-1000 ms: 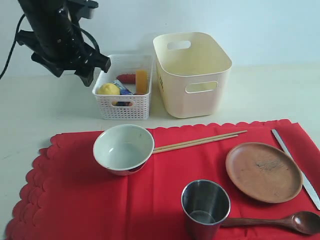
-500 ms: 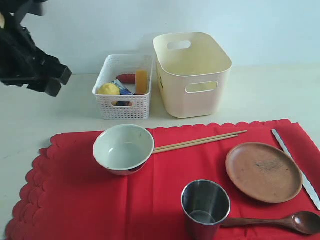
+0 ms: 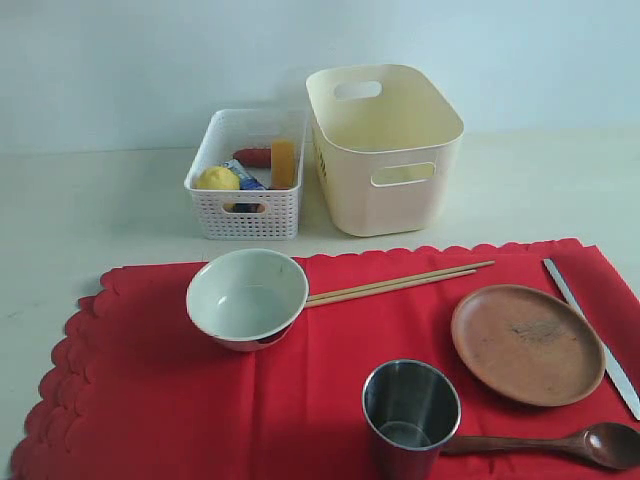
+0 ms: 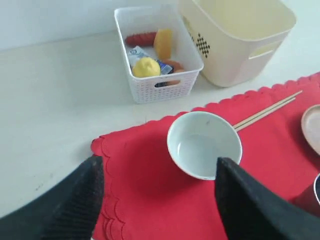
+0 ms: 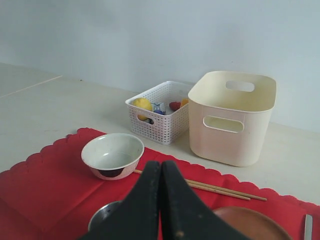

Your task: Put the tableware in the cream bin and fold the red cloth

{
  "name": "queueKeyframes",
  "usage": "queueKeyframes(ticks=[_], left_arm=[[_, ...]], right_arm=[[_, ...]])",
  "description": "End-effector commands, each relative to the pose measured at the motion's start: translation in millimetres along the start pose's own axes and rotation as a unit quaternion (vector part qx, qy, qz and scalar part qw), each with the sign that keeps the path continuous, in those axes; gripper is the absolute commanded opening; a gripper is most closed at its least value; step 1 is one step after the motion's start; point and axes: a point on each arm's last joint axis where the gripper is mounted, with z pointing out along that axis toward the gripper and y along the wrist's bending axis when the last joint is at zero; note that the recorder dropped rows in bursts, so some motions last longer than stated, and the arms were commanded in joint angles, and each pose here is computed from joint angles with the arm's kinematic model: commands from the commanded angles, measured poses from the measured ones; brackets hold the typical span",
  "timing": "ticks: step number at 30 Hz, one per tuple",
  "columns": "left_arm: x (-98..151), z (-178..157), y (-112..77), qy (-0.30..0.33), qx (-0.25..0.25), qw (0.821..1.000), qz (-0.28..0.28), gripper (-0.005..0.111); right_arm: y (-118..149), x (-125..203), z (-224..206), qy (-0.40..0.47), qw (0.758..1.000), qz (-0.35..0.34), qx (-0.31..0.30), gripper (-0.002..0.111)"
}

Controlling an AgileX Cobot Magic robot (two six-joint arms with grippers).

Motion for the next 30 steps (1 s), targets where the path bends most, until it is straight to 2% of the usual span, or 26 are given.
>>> queueKeyframes(ticks=[1, 6, 11, 22, 26, 30], left_arm=[[19, -36, 3.5, -0.067, 0.015, 0.998, 0.008, 0.062], [42, -76, 9.5, -0.145, 0.021, 0.989, 0.027, 0.062], [61, -100, 13.9, -0.199, 0.022, 0.979, 0.047, 0.062], [97, -97, 18.9, -0.220, 0.018, 0.973, 0.069, 0.062], [112, -106, 21.3, -0.255, 0.021, 0.964, 0.066, 0.062], [120, -94, 21.7, -0.224, 0.019, 0.972, 0.069, 0.062]], right_arm=[[-1, 1, 1, -0.009, 1.000, -0.002, 0.005, 0.000], [-2, 5, 4, -0.009, 1.000, -0.001, 0.007, 0.000], [-2, 4, 4, -0.016, 1.000, -0.002, 0.009, 0.000], [-2, 3, 4, -0.017, 1.000, -0.005, 0.011, 0.000], [-3, 3, 3, -0.017, 1.000, -0.007, 0.011, 0.000], [-3, 3, 3, -0.017, 1.000, -0.012, 0.014, 0.000]])
